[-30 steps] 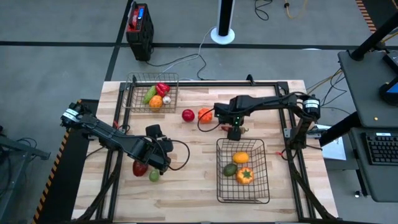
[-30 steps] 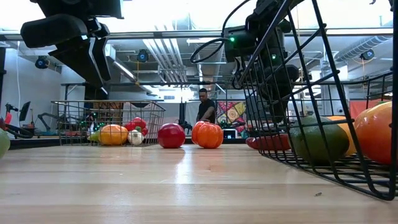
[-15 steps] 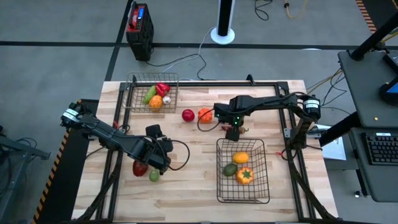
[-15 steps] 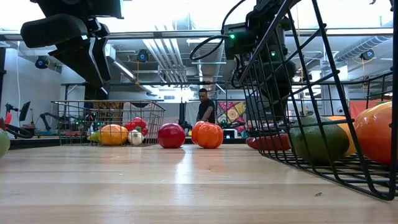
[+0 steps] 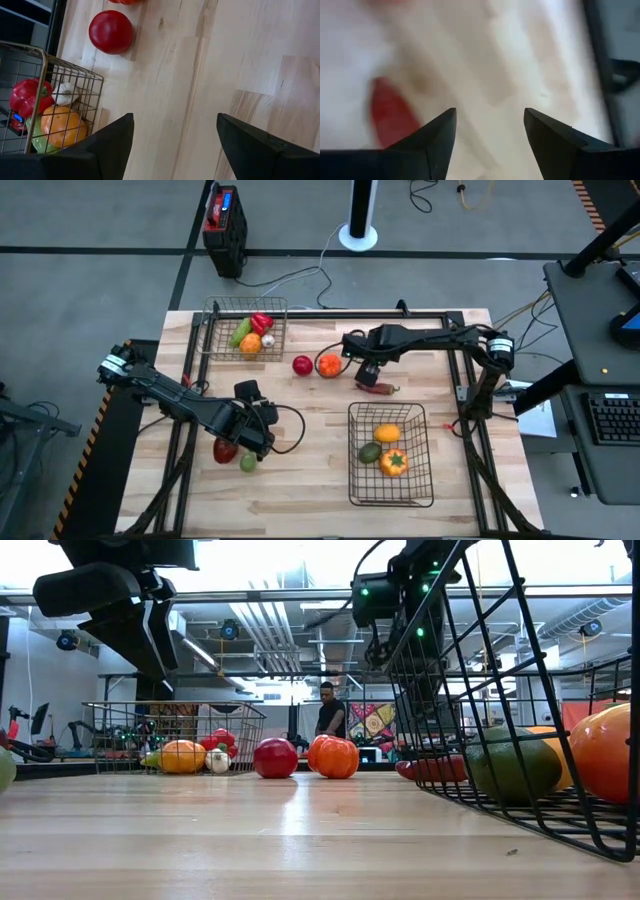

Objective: Sort produce into baskets
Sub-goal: Put the red chili pepper into the gold wire basket

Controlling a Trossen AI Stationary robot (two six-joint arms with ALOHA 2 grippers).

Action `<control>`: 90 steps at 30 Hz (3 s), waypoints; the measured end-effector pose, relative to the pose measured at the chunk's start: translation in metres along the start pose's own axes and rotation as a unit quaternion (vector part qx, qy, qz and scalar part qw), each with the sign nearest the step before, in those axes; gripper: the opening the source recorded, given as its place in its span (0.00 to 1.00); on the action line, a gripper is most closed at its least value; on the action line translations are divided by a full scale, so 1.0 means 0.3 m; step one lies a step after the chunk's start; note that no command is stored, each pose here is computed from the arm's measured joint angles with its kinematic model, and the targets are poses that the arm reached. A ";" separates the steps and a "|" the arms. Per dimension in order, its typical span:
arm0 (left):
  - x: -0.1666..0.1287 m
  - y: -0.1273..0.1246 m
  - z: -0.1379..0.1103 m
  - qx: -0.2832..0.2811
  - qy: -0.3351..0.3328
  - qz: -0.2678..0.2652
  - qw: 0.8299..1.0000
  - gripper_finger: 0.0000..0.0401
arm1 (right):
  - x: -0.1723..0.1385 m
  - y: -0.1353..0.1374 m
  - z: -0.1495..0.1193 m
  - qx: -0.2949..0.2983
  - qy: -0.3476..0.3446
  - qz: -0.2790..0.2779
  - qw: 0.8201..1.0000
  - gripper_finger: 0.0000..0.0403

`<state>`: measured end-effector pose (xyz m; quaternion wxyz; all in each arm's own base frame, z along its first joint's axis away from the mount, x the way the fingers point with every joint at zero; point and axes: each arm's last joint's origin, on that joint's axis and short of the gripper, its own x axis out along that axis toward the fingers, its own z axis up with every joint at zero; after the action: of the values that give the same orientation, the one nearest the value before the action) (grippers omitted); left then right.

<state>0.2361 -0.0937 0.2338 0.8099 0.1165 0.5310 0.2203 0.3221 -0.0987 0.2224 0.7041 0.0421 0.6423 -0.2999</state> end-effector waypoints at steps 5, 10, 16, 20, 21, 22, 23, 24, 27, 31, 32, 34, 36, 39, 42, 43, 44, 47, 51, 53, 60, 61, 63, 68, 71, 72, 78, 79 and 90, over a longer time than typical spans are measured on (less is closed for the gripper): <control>0.000 0.000 -0.001 0.001 0.001 0.001 1.000 0.66 | 0.018 0.002 -0.027 0.051 0.025 -0.019 0.998 0.52; 0.000 0.001 -0.001 0.001 0.002 0.001 1.000 0.66 | 0.036 0.019 -0.061 0.181 0.062 -0.006 0.981 0.49; 0.000 0.001 -0.001 0.007 0.001 0.001 1.000 0.66 | 0.044 0.041 -0.067 0.209 0.091 0.060 0.972 0.50; 0.000 0.001 -0.001 0.009 0.001 0.001 1.000 0.66 | 0.047 0.034 -0.065 0.214 0.096 0.068 0.970 0.55; 0.000 0.001 -0.001 0.009 0.001 0.002 1.000 0.66 | 0.048 0.032 -0.064 0.217 0.100 0.075 0.968 0.57; 0.000 0.001 -0.001 0.009 0.001 0.002 1.000 0.66 | 0.049 0.032 -0.064 0.217 0.103 0.082 0.967 0.58; 0.000 0.001 -0.001 0.009 0.001 0.002 1.000 0.66 | 0.050 0.033 -0.064 0.217 0.106 0.086 0.967 0.60; 0.000 0.001 -0.001 0.009 0.001 0.002 1.000 0.66 | 0.051 0.033 -0.064 0.217 0.109 0.090 0.966 0.62; 0.000 0.001 -0.001 0.009 0.001 0.002 1.000 0.66 | 0.053 0.030 -0.063 0.224 0.111 0.095 0.963 0.68; 0.000 0.001 -0.001 0.010 0.000 0.002 1.000 0.66 | 0.055 0.029 -0.057 0.229 0.107 0.104 0.962 0.74; 0.000 0.001 -0.001 0.010 0.000 0.002 1.000 0.66 | 0.055 0.029 -0.056 0.230 0.107 0.106 0.961 0.75; 0.000 0.001 -0.001 0.010 0.000 0.003 1.000 0.66 | 0.054 0.031 -0.053 0.231 0.102 0.110 0.961 0.76; 0.000 0.001 -0.001 0.010 0.000 0.003 1.000 0.66 | 0.056 0.032 -0.048 0.233 0.097 0.116 0.961 0.78; 0.000 0.001 -0.001 0.010 0.000 0.002 1.000 0.66 | 0.059 0.028 -0.050 0.235 0.100 0.115 0.960 0.79; 0.000 0.001 0.000 0.010 -0.001 0.004 1.000 0.66 | 0.062 0.021 -0.048 0.248 0.102 0.114 0.957 0.80; 0.000 0.002 0.000 0.011 -0.002 0.006 1.000 0.66 | 0.062 0.019 -0.048 0.253 0.103 0.113 0.955 0.80; 0.000 0.002 0.000 0.012 -0.003 0.008 1.000 0.66 | 0.063 0.019 -0.048 0.260 0.104 0.112 0.953 0.80; 0.000 0.002 0.000 0.015 -0.004 0.010 1.000 0.66 | 0.065 0.019 -0.050 0.276 0.106 0.108 0.949 0.79; 0.000 0.003 0.000 0.015 -0.006 0.012 1.000 0.66 | 0.063 0.018 -0.049 0.302 0.108 0.106 0.941 0.78; 0.000 0.003 0.001 0.015 -0.006 0.012 1.000 0.66 | 0.058 0.018 -0.044 0.314 0.106 0.107 0.937 0.77; 0.000 0.003 0.001 0.013 -0.006 0.012 1.000 0.66 | 0.051 0.026 -0.035 0.353 0.115 0.138 0.918 0.77; 0.000 0.003 0.001 0.012 -0.006 0.012 1.000 0.66 | 0.051 0.026 -0.035 0.360 0.117 0.139 0.915 0.78; 0.000 0.002 0.001 0.011 -0.007 0.012 1.000 0.66 | 0.051 0.026 -0.038 0.372 0.123 0.135 0.910 0.79; 0.000 0.003 0.001 0.019 -0.007 0.012 1.000 0.66 | 0.051 0.026 -0.040 0.377 0.127 0.135 0.907 0.80; 0.000 0.002 0.002 0.018 -0.007 0.012 1.000 0.66 | 0.048 0.032 -0.041 0.377 0.146 0.163 0.900 0.80; 0.000 0.002 0.002 0.016 -0.008 0.012 1.000 0.66 | 0.048 0.034 -0.041 0.380 0.151 0.169 0.897 0.79; 0.000 0.006 0.005 0.017 -0.022 0.034 0.999 0.66 | 0.047 0.034 -0.040 0.367 0.147 0.174 0.902 0.77; 0.000 0.006 0.005 0.022 -0.022 0.035 0.999 0.66 | 0.047 0.034 -0.040 0.365 0.147 0.174 0.903 0.77; 0.000 0.007 0.007 -0.022 -0.029 0.040 0.999 0.66 | 0.043 0.035 -0.023 0.368 0.125 0.181 0.903 0.80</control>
<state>0.2373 -0.0917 0.2356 0.8177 0.1261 0.4973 0.2610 0.3208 -0.0919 0.2059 0.5946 0.4508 0.5503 -0.3746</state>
